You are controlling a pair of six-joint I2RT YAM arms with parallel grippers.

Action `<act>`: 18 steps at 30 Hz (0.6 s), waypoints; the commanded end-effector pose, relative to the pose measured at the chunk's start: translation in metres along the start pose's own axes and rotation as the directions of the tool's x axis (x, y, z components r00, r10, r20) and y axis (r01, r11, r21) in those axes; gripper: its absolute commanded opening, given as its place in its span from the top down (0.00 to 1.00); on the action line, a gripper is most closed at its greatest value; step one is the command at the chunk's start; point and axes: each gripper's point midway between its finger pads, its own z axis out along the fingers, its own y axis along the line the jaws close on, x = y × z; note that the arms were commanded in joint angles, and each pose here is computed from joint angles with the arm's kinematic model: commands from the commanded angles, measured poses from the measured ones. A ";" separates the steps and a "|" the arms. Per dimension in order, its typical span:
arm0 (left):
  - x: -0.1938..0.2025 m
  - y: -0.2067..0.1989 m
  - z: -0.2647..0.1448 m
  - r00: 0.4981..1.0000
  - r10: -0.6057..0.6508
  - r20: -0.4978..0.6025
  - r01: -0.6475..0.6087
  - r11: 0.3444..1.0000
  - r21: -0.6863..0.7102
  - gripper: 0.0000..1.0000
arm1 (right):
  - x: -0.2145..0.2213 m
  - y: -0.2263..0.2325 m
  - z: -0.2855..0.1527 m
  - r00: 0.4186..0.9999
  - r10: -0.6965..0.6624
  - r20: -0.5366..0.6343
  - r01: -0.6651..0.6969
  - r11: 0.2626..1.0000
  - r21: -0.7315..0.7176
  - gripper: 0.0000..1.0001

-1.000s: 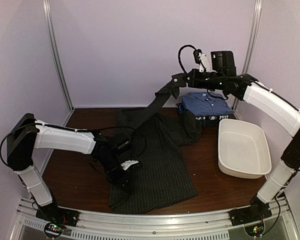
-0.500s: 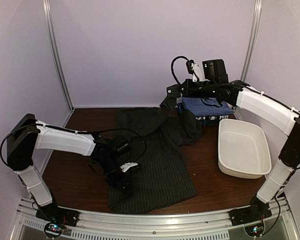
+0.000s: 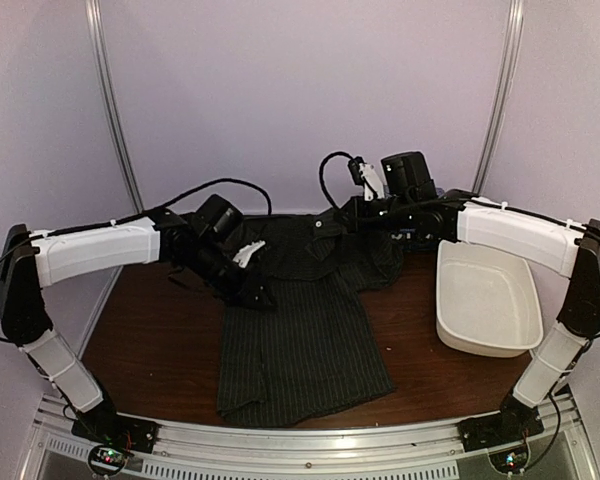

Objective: Fold and stack the long sleeve shirts
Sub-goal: Fold the flattened shirt at the center of the board.

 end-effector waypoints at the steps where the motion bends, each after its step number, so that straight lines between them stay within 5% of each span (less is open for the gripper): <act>1: -0.074 0.059 -0.047 0.943 -0.156 0.295 0.209 0.966 -0.154 0.62 | -0.016 0.033 -0.011 0.996 -0.002 0.087 0.011 0.994 -0.105 1.00; 5: -0.116 0.119 -0.043 0.887 -0.235 0.398 0.340 0.915 -0.217 0.64 | -0.018 0.054 -0.015 0.994 -0.024 0.103 0.039 0.989 -0.142 1.00; 18: -0.227 0.237 -0.032 0.759 -0.270 0.593 0.460 0.866 -0.195 0.65 | -0.004 0.104 -0.036 0.994 -0.071 0.088 0.089 0.972 -0.217 1.00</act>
